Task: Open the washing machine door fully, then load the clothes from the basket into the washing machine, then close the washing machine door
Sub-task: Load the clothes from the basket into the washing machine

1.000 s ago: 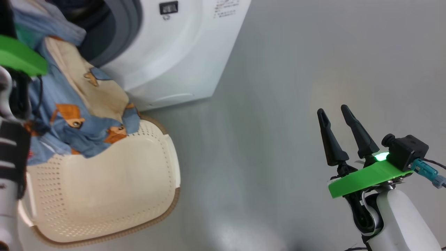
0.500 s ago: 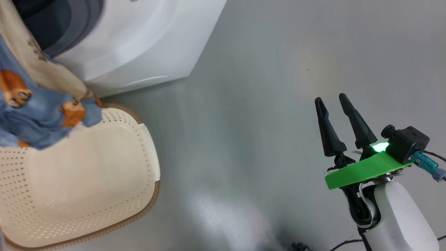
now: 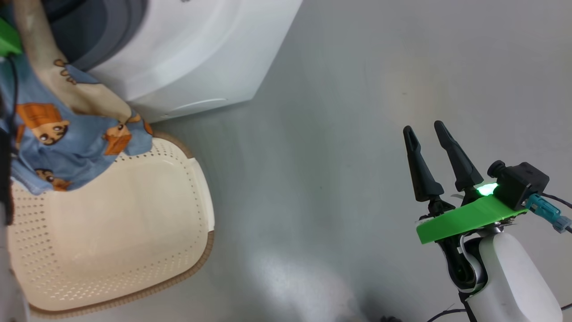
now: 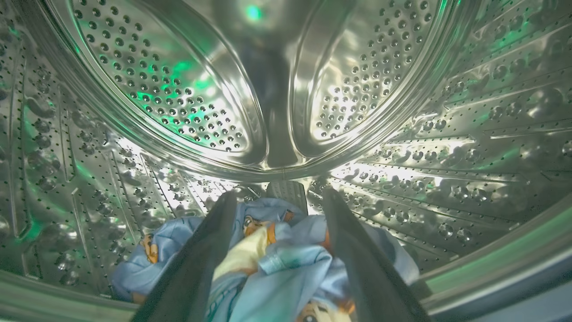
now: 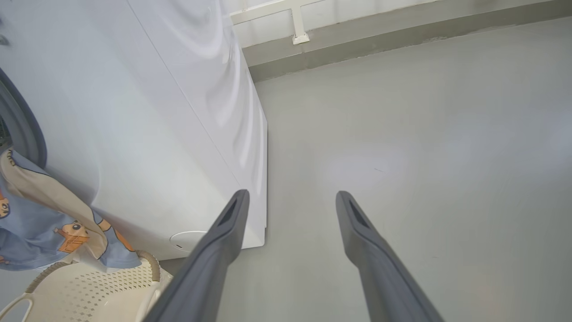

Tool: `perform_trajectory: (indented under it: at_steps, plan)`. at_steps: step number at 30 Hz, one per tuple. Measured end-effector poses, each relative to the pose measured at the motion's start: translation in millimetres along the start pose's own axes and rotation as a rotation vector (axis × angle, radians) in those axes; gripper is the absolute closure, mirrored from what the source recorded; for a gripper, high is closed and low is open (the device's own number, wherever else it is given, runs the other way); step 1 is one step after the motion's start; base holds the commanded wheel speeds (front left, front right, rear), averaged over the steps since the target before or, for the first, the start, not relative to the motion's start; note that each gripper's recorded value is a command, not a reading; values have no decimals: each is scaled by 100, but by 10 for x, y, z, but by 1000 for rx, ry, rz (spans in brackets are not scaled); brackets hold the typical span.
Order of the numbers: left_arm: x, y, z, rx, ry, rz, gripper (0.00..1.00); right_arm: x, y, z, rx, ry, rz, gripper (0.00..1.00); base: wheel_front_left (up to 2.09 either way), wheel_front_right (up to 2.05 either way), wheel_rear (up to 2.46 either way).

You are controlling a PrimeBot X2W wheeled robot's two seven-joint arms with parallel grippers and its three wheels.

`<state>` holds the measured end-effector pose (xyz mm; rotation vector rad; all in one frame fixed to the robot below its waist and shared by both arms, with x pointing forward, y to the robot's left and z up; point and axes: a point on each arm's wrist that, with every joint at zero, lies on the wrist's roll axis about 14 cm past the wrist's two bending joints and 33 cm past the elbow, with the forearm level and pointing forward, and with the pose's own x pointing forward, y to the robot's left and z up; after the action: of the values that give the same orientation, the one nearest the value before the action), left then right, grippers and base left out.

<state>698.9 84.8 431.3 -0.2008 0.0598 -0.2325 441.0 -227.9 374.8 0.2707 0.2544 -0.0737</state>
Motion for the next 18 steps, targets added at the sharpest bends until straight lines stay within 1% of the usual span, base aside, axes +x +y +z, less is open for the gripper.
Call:
perform_trajectory:
  at_steps: [6,12,18]
  plan:
    - [-102,-65,80,-5,12,-5,0,-6,83,64,2,-14,26,0,0,0,0]
    - [-323,-63,118,11,23,-12,0,-45,159,184,3,-42,48,0,0,0,0]
    - [-562,-107,278,25,-22,-26,0,-142,203,236,9,-54,60,0,0,0,0]
